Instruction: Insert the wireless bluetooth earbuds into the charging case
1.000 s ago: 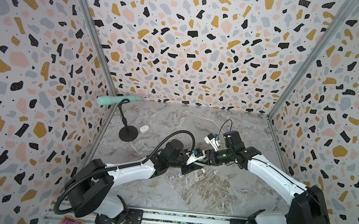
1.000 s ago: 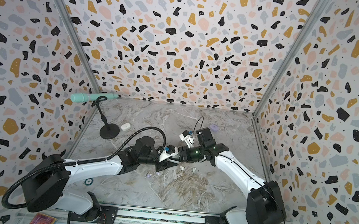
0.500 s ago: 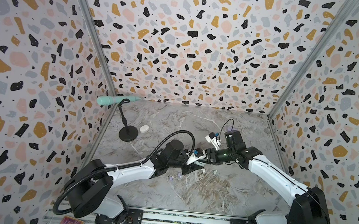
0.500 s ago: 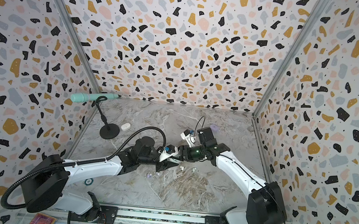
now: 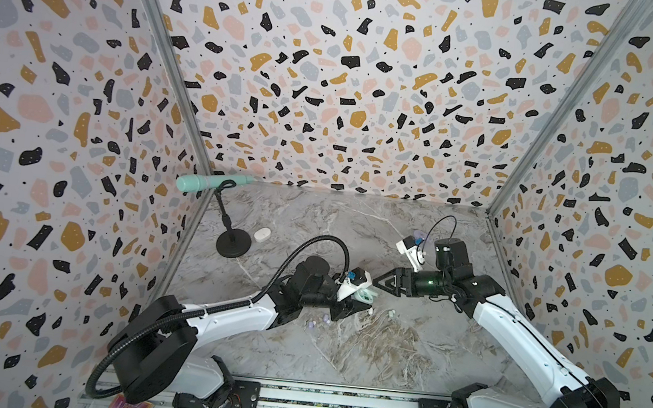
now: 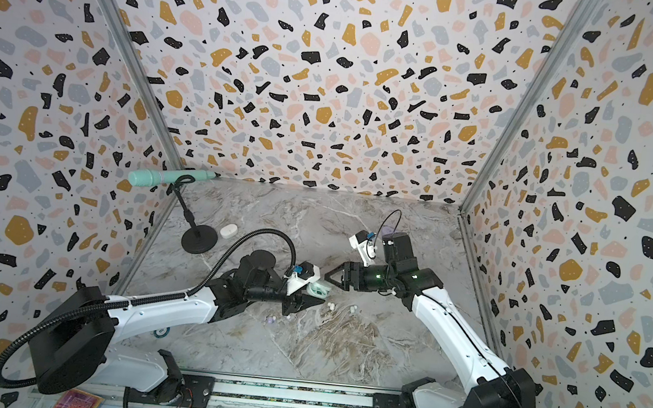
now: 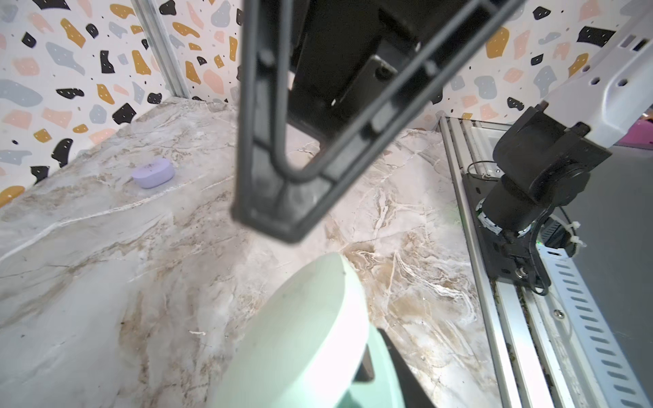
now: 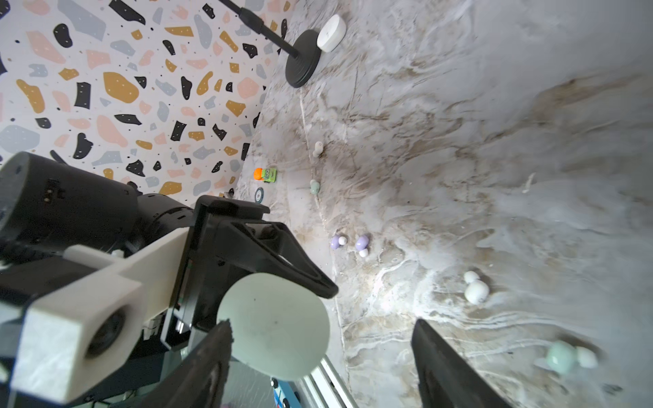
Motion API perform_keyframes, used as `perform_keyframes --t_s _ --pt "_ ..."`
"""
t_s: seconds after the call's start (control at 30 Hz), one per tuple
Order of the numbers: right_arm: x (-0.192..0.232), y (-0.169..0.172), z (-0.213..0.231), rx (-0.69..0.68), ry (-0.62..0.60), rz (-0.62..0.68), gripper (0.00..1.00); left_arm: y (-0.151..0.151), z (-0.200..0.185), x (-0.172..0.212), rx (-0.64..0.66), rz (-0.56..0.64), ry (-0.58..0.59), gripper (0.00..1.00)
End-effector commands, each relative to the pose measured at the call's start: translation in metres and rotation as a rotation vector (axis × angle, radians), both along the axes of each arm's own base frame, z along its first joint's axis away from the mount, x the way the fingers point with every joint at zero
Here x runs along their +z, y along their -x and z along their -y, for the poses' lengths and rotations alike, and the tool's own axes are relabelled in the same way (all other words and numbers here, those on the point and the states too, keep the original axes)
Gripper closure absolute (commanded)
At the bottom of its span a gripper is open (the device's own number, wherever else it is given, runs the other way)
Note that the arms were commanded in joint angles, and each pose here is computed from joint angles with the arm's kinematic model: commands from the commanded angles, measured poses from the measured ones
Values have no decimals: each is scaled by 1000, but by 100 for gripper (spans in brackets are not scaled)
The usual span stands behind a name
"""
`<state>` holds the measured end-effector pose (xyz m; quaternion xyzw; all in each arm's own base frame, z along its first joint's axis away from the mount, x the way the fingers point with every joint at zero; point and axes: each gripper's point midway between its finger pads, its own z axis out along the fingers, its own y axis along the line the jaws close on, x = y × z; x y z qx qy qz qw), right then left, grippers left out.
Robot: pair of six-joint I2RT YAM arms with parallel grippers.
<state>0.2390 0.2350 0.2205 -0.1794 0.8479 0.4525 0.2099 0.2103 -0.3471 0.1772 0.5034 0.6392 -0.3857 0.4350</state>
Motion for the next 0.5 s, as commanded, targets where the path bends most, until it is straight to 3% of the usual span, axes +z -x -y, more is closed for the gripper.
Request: perform_keyframes --t_s 0.0,0.2,0.47 --pt "13 10 10 39 49 183 18 10 4 24 -38 -24 115 73" --pt "27 36 3 150 89 431 15 18 5 28 -64 -70 163 74" --pt "10 40 -2 188 164 465 14 22 7 38 -95 -71 192 74"
